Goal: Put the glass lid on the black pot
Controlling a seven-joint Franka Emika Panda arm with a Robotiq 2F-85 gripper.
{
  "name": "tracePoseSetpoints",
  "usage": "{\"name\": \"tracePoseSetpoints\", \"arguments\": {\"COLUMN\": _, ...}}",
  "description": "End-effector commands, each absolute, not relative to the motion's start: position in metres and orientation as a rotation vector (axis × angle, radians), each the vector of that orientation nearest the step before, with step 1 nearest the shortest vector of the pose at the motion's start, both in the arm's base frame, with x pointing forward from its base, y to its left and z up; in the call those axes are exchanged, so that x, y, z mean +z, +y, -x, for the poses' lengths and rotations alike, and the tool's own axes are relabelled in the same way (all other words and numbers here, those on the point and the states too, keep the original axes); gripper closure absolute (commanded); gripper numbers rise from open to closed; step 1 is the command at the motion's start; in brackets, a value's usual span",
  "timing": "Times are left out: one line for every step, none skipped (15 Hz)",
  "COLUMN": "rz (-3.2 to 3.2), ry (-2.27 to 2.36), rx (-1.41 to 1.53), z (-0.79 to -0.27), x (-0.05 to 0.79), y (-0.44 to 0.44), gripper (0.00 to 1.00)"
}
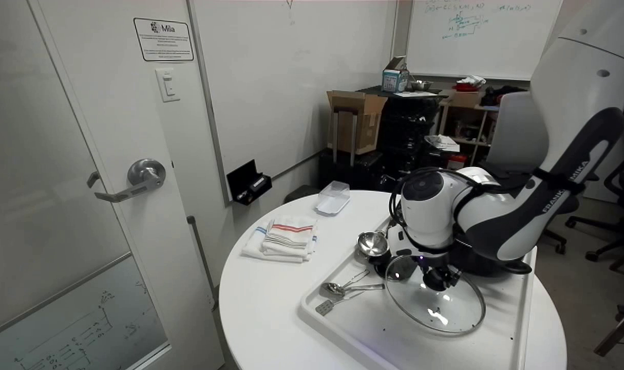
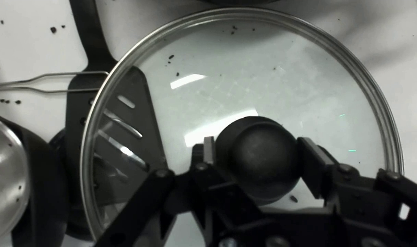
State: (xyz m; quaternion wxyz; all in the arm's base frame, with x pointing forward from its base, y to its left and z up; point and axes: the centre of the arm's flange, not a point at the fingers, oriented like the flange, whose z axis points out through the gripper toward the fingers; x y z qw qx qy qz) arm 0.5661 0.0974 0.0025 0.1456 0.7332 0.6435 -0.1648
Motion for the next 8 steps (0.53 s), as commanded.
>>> {"name": "tracePoseSetpoints", "arguments": {"rz": -2.074, "ry": 1.867, "rx": -0.432, "z": -0.569, "x": 0.004, "y": 0.095, "gripper": 0.66}}
{"name": "tracePoseSetpoints", "arguments": {"rz": -2.072, "ry": 1.868, "rx": -0.432, "z": -0.568, "x": 0.005, "y": 0.094, "gripper": 0.67}}
{"name": "tracePoseSetpoints", "arguments": {"rz": -2.068, "ry": 1.864, "rx": -0.427, "z": -0.569, "x": 0.008, "y": 0.094, "gripper": 0.71}}
{"name": "tracePoseSetpoints", "arguments": {"rz": -2.064, "ry": 1.865, "rx": -0.424, "z": -0.567, "x": 0.01, "y": 0.093, "gripper": 0.72}}
{"name": "tracePoseSetpoints", "arguments": {"rz": -2.061, "ry": 1.867, "rx": -0.424, "z": -0.564, "x": 0.015, "y": 0.093, "gripper": 0.73}}
{"name": "tracePoseSetpoints", "arguments": {"rz": -2.056, "ry": 1.867, "rx": -0.422, "z": -0.561, "x": 0.02, "y": 0.094, "gripper": 0.74}}
{"name": "tracePoseSetpoints", "arguments": {"rz": -2.052, "ry": 1.87, "rx": -0.418, "z": -0.558, "x": 0.024, "y": 0.094, "gripper": 0.74}}
{"name": "tracePoseSetpoints", "arguments": {"rz": -2.046, "ry": 1.878, "rx": -0.413, "z": -0.556, "x": 0.031, "y": 0.095, "gripper": 0.74}}
